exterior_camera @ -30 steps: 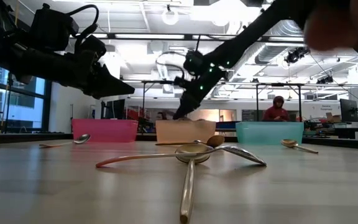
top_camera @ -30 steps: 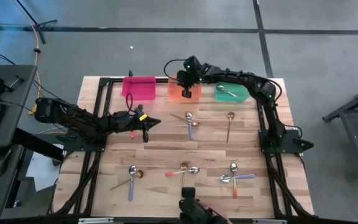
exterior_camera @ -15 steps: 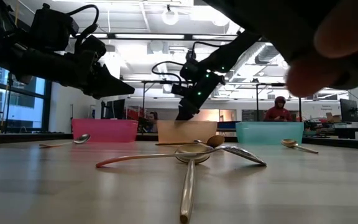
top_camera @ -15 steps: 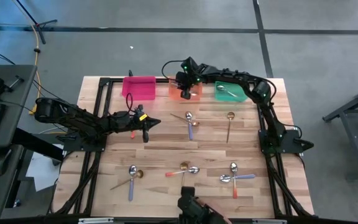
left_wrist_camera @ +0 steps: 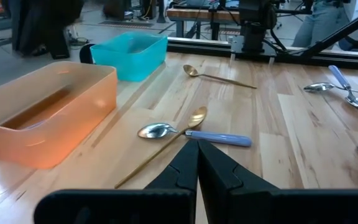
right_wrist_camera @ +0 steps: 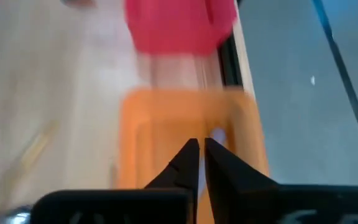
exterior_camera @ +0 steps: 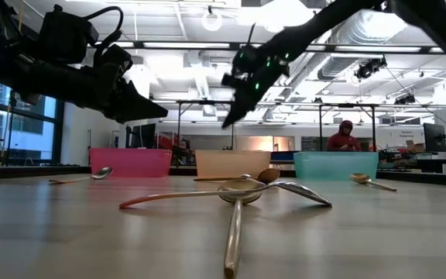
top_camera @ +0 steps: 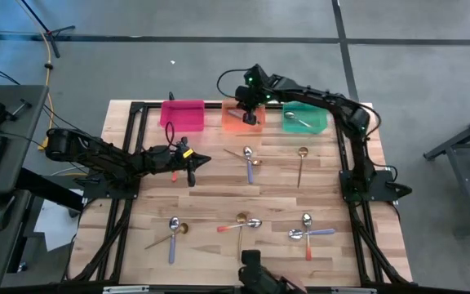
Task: Sort silverware by color (type)
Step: Put the top left gold spoon into the pink bin
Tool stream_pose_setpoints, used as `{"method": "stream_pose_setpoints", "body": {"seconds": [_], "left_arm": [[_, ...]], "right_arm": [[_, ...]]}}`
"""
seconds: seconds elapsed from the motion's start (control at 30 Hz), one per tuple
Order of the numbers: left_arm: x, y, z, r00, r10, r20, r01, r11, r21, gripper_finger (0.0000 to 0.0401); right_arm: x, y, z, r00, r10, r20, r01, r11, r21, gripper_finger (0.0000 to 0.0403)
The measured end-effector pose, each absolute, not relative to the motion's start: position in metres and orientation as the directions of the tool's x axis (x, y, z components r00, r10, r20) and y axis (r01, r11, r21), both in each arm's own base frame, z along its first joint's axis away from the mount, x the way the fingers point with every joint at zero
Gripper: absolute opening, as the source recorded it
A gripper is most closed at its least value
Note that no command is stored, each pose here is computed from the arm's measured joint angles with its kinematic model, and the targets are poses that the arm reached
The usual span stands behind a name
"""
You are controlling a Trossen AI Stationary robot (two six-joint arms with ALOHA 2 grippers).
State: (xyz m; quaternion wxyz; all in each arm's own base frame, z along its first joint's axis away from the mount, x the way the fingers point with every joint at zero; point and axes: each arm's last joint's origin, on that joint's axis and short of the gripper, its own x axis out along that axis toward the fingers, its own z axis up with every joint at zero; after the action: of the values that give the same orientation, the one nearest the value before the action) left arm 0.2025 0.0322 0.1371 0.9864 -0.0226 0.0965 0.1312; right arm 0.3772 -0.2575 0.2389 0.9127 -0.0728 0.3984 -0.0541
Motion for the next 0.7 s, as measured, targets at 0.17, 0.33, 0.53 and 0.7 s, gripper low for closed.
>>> {"method": "stream_pose_setpoints", "body": {"seconds": [0.17, 0.33, 0.53, 0.7], "left_arm": [[0.201, 0.039, 0.137, 0.937, 0.288, -0.196, -0.299, 0.954, -0.026, 0.0000], [0.201, 0.047, 0.139, 0.927, 0.324, -0.187, -0.334, 0.942, -0.028, 0.0000], [0.205, 0.054, 0.145, 0.923, 0.348, -0.164, -0.355, 0.935, -0.020, 0.0000], [0.209, 0.060, 0.151, 0.917, 0.370, -0.147, -0.377, 0.926, -0.022, 0.0000]], "right_arm": [[0.367, -0.238, 0.242, 0.775, -0.104, -0.623, 0.020, 0.990, -0.140, 0.0003], [0.349, -0.205, 0.230, 0.885, -0.143, -0.443, 0.087, 0.986, -0.144, 0.0001], [0.314, -0.171, 0.224, 0.954, -0.156, -0.255, 0.136, 0.986, -0.093, 0.0000], [0.290, -0.155, 0.211, 0.964, -0.164, -0.209, 0.159, 0.986, -0.040, 0.0000]]}}
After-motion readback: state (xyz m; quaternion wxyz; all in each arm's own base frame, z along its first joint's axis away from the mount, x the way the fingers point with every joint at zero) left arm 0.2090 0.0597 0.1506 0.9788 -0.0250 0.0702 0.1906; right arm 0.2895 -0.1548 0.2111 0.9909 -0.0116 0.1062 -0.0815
